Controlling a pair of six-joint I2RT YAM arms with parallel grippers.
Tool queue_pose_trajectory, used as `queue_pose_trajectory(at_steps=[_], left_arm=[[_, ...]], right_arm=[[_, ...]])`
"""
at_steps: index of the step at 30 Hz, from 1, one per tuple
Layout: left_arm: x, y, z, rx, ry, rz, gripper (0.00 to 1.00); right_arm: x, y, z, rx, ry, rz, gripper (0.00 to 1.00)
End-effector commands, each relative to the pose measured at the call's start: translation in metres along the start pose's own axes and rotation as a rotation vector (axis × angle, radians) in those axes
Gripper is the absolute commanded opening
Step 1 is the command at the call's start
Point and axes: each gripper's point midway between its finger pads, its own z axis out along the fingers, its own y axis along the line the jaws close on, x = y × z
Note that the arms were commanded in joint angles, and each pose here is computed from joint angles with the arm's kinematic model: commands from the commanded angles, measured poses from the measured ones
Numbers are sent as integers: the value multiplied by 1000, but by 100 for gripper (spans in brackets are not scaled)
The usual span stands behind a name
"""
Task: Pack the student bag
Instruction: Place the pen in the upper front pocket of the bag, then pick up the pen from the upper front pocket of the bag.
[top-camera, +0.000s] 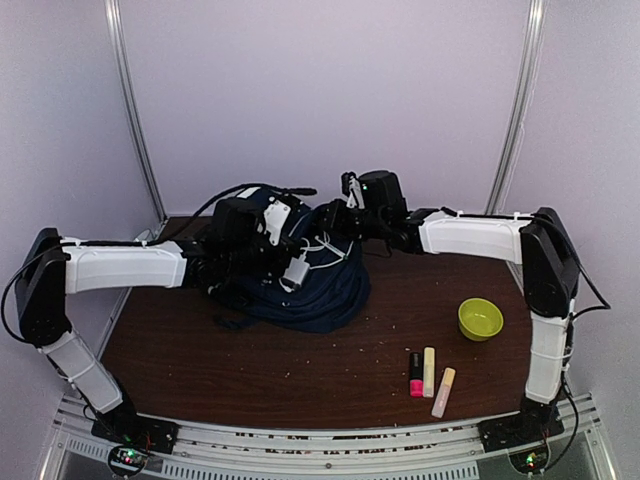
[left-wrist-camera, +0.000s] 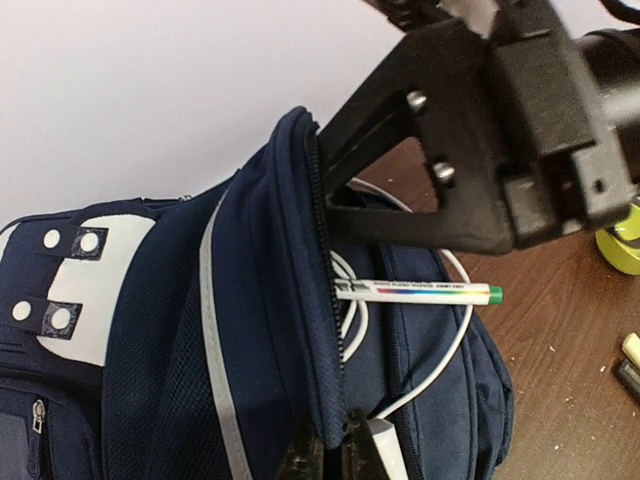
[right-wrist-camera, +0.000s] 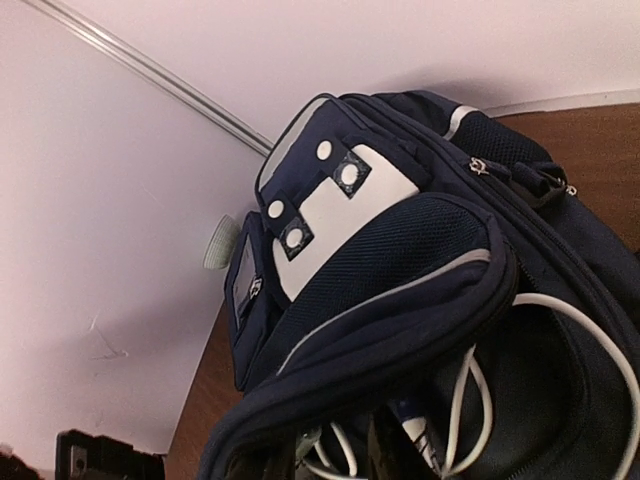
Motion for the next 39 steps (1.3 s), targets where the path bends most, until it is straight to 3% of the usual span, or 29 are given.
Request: queue_pose_trajectory(at_steps=[1, 15, 26, 35, 39], left_arm=[[-9, 10, 6, -15, -20, -16, 0], [-12, 11, 5, -11, -24, -16, 0], [-12, 12, 3, -16, -21, -17, 0], [-13, 11, 2, -12, -22, -14, 0], [-15, 11, 1, -12, -27, -12, 0]], right_arm=[[-26, 52, -51, -123, -38, -134, 30], [33, -25, -89, 121, 119, -252, 50], [59, -35, -77, 99, 190, -204, 36], [61, -44, -65, 121, 193, -212, 34], [62, -43, -62, 110, 198, -210, 22]])
